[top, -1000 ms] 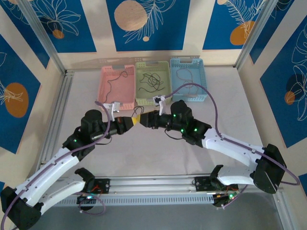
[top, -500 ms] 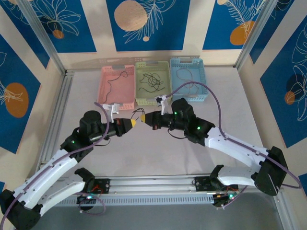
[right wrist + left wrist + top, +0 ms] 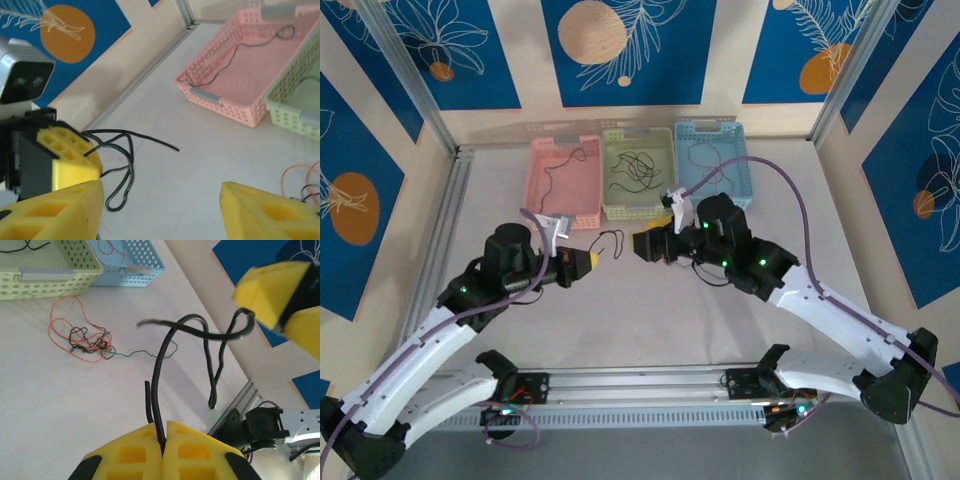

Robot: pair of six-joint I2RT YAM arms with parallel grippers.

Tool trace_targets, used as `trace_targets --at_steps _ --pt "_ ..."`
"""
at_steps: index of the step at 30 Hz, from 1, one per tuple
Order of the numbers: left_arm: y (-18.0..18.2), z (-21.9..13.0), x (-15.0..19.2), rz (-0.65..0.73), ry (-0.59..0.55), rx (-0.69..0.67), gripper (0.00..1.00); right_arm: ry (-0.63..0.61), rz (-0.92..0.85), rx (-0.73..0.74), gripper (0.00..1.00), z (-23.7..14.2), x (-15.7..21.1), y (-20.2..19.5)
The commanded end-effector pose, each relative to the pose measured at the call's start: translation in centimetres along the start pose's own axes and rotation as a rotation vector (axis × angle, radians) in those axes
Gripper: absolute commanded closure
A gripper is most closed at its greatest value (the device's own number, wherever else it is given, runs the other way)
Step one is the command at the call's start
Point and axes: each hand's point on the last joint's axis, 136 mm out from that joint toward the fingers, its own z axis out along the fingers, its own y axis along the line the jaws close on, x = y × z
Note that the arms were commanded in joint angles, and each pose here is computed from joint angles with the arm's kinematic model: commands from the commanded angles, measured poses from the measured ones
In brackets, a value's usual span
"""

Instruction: Untangle the cables

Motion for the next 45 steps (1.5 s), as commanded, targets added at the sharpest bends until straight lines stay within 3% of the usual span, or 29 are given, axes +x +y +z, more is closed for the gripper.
trace_targets --at_steps 1,11,16,19,23,27,31,37,45 --pt "0.4 -1.2 0.1 0.110 0.057 -0.074 1.00 0.048 -0.196 -0.058 0.36 -1.5 -0.6 2.0" --pt "0.6 -1.7 1.0 0.167 0.173 -0.117 1.00 0.206 -0.615 0.054 0.33 4.0 0.7 3.6" --pt "0.7 -1.7 1.4 0.167 0.183 -0.115 1.00 0.225 -0.653 0.109 0.35 6.3 0.4 2.8" --pt "0.7 -1.7 1.6 0.164 0.183 -0.110 1.00 0.210 -0.636 0.089 0.47 6.7 0.4 3.1" --pt "1.0 -1.6 1.9 0.160 0.186 -0.113 1.00 0.192 -0.589 0.038 0.76 6.7 0.7 3.9" --pt "1.3 -1.7 2.4 0.159 0.190 -0.119 1.00 0.191 -0.541 0.044 0.96 6.7 0.8 3.6" --pt "2.0 -1.8 2.9 0.144 0.180 -0.141 1.00 0.099 -0.382 0.103 1.00 5.8 -0.8 1.7" --pt "2.5 -2.0 3.9 0.081 0.129 -0.126 1.00 -0.086 0.060 0.164 1.00 2.9 -3.2 -3.6" --pt "2.6 -2.8 4.9 -0.018 0.040 -0.081 1.00 -0.308 0.662 0.328 1.00 -0.7 -1.0 -12.9"
